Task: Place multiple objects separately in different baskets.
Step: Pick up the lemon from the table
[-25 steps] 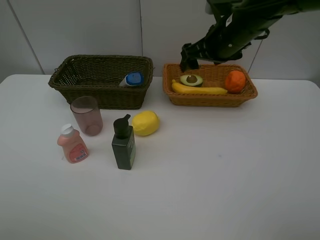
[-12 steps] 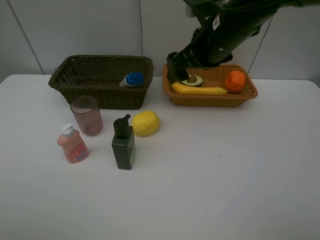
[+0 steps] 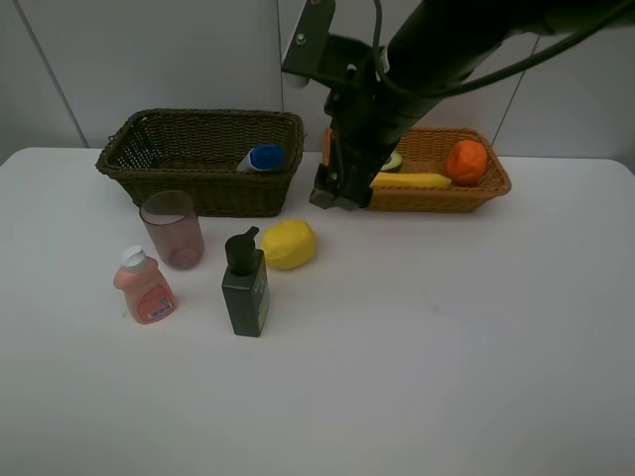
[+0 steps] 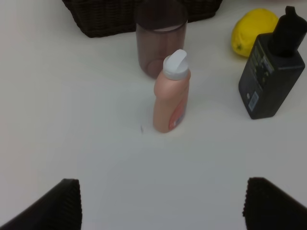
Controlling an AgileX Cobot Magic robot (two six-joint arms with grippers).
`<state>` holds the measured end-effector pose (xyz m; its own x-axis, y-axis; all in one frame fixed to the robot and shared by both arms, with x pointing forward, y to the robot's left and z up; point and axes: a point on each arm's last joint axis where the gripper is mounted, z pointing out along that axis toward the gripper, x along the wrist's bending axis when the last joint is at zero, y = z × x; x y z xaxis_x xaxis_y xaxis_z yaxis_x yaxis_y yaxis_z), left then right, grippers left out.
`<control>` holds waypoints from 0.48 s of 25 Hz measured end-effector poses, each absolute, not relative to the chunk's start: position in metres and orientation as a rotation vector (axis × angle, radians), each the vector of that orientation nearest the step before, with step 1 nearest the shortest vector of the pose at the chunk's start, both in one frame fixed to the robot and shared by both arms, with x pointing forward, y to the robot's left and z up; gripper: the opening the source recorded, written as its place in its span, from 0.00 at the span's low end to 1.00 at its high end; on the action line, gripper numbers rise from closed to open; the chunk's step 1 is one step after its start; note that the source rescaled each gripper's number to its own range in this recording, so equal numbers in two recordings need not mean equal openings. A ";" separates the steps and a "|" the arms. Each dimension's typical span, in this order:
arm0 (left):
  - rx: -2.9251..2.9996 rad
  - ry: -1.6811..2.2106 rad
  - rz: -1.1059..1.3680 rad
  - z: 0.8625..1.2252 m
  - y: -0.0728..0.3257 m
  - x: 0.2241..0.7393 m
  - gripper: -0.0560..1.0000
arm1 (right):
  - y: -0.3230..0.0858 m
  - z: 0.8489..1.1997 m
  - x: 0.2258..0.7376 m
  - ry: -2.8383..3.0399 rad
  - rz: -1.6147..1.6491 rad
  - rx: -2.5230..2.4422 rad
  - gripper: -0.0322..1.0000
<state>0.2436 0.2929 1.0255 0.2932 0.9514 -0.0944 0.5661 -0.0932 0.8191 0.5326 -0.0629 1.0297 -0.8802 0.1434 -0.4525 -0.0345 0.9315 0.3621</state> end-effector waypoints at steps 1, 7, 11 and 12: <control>1.769 1.375 0.613 1.025 0.293 0.244 0.91 | -0.061 1.025 0.534 2.605 0.480 -0.005 0.92; 1.769 1.375 0.613 1.025 0.293 0.244 0.91 | -0.048 0.989 0.543 2.608 0.408 -0.386 0.92; 1.769 1.375 0.613 1.025 0.293 0.244 0.91 | -0.040 0.967 0.551 2.595 0.404 -0.462 0.92; 1.769 1.375 0.613 1.025 0.293 0.244 0.91 | -0.038 0.963 0.554 2.595 0.402 -0.467 0.92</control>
